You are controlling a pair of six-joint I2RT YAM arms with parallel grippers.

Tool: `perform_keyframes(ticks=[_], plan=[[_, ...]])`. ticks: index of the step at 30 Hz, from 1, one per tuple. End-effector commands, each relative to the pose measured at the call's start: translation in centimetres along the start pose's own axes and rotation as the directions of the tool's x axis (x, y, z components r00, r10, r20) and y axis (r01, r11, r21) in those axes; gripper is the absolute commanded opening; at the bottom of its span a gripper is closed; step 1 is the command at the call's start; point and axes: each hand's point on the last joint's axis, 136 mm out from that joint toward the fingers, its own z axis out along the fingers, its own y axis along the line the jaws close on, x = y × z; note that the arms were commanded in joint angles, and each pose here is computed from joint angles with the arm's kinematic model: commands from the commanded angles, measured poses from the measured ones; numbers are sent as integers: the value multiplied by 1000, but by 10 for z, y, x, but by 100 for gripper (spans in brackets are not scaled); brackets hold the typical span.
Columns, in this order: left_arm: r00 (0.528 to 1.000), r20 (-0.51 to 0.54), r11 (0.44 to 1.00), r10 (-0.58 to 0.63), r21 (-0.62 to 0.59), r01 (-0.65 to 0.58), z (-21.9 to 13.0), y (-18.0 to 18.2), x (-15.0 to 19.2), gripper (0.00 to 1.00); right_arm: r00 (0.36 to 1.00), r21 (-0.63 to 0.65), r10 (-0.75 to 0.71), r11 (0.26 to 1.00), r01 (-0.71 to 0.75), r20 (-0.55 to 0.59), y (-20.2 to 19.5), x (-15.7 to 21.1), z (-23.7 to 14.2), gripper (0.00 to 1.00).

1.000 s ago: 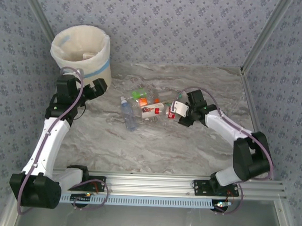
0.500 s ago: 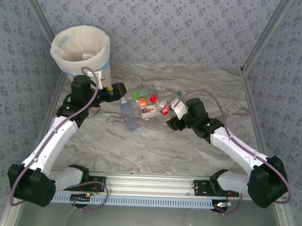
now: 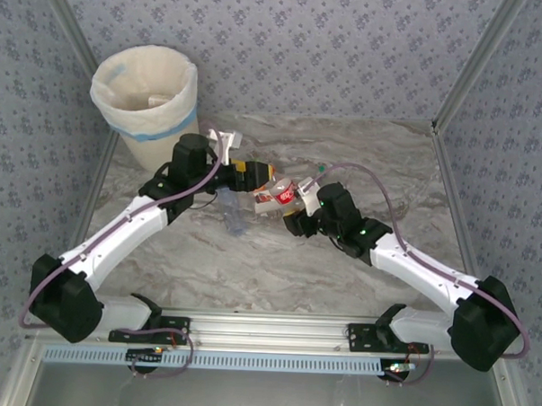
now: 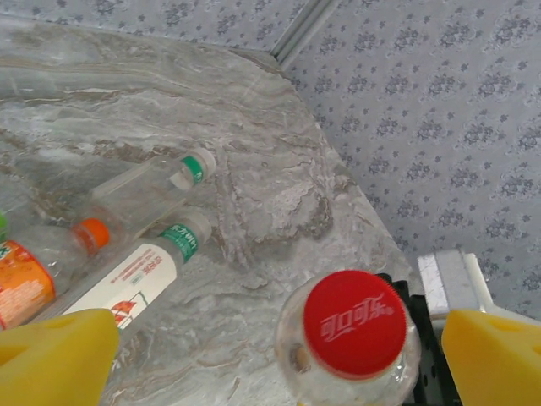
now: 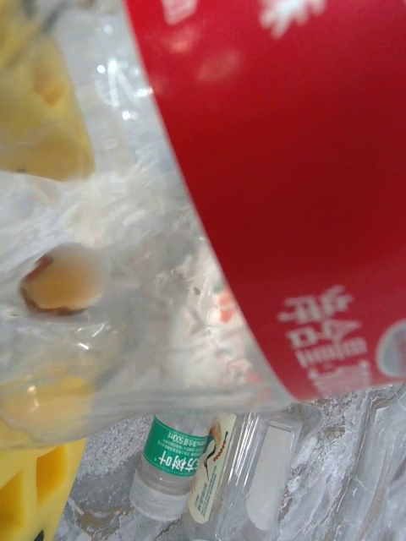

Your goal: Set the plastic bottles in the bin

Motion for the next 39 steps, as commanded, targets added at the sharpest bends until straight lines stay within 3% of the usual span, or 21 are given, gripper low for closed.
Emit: perform_keyframes(ticks=[1,18,26,36,37,38,39], plan=[[998,53,999,20,39,-22,5,-15,-19,97,999,25,39,999,-40,35,0,-16,3,40],[1000,0,999,-19,31,19,24,-11,-17,72,996,-6,50,999,-50,68,8,-37,11,41],[997,48,998,-62,-16,63,31,1,-26,58,996,-86,47,996,-40,74,26,-43,10,42],[996,36,996,-86,-24,87,38,6,-23,22,998,-130,29,991,-21,57,39,-42,12,49],[996,34,996,-87,-27,88,38,7,-22,16,998,-130,28,991,-21,54,39,-41,12,51],[995,34,995,-90,-33,91,37,8,-22,3,998,-131,25,991,-18,54,39,-42,11,53],[995,38,994,-94,-43,96,36,9,-22,0,998,-132,22,991,-15,53,39,-41,11,55]])
